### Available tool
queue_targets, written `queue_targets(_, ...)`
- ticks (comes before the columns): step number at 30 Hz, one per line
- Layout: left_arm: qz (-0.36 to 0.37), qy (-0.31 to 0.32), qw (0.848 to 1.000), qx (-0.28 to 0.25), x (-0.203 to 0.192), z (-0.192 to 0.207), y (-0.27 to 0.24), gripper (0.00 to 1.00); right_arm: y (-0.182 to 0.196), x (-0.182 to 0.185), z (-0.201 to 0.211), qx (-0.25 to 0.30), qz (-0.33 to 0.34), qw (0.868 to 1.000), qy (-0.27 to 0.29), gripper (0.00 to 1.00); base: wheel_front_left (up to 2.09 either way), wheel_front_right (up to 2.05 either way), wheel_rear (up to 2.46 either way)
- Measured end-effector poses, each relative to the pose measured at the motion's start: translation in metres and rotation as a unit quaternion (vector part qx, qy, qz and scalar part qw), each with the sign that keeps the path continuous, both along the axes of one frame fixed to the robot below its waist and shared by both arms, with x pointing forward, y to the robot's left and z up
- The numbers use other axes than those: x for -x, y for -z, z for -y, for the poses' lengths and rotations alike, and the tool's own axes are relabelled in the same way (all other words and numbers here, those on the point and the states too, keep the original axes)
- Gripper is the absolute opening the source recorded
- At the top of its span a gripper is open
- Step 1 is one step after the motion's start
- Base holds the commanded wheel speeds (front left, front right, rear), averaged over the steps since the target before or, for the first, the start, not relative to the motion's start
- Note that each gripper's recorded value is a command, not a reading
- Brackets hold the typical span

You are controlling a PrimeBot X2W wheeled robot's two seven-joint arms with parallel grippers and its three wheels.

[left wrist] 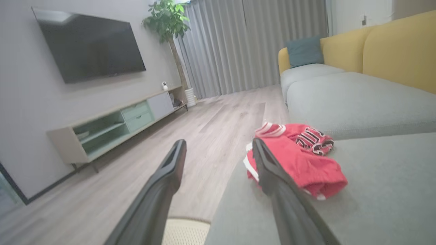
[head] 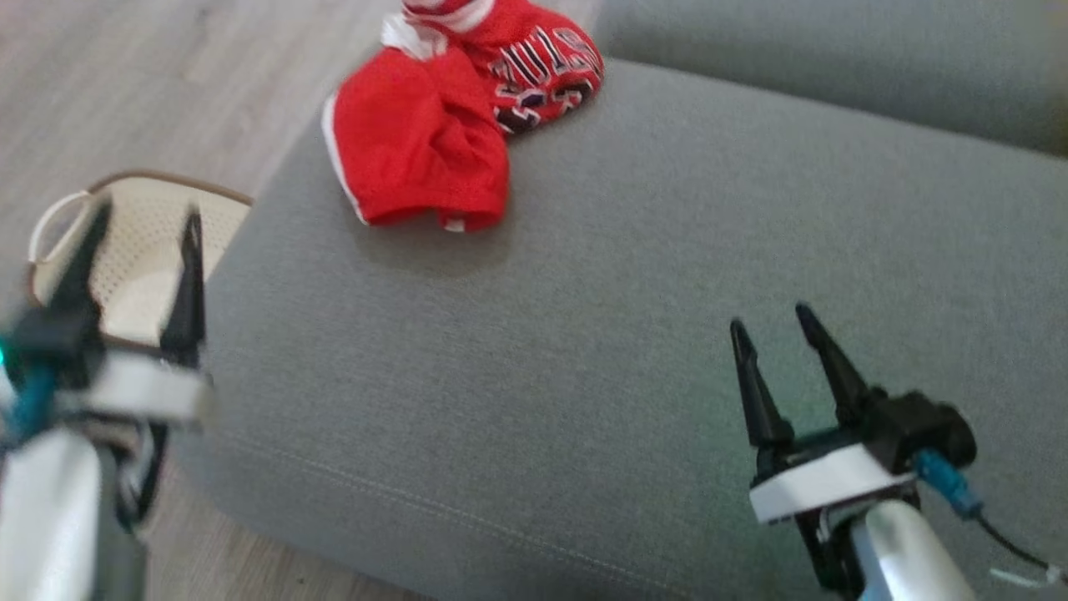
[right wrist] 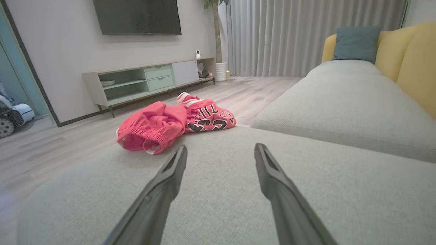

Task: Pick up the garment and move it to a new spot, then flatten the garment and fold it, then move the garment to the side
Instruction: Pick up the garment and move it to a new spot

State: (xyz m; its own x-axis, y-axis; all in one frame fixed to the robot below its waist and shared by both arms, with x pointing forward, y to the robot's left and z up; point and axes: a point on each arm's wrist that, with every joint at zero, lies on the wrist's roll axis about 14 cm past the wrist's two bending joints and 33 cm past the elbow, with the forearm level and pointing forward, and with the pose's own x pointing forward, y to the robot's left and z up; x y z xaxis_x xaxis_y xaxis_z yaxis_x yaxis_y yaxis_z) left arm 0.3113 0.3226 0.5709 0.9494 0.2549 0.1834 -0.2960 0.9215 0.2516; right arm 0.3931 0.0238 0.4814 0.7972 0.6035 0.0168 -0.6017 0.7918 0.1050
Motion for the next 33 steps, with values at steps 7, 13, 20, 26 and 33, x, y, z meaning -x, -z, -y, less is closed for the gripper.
queue_targets(7,-0.066,0.063,0.994,-0.063,-0.097,0.000,-0.014,1.00,0.007,-0.034,0.017,0.011,0.012,0.999,0.030,1.00,0.00,0.00,0.00)
queue_targets(13,-0.159,0.078,0.984,-0.022,-0.162,0.001,0.034,1.00,0.027,-0.051,0.039,0.029,0.000,0.998,0.060,1.00,0.00,0.00,0.00)
queue_targets(20,-0.239,0.098,0.963,0.075,-0.204,0.022,0.103,1.00,0.048,-0.058,0.072,0.053,-0.016,0.994,0.099,1.00,0.00,0.00,0.00)
queue_targets(26,-0.296,0.110,0.940,0.130,-0.214,0.044,0.154,1.00,0.064,-0.061,0.088,0.067,-0.030,0.990,0.117,1.00,0.00,0.00,0.00)
queue_targets(33,-0.373,0.110,0.907,0.160,-0.198,0.054,0.203,1.00,0.070,-0.065,0.090,0.069,-0.034,0.990,0.120,1.00,0.00,0.00,0.00)
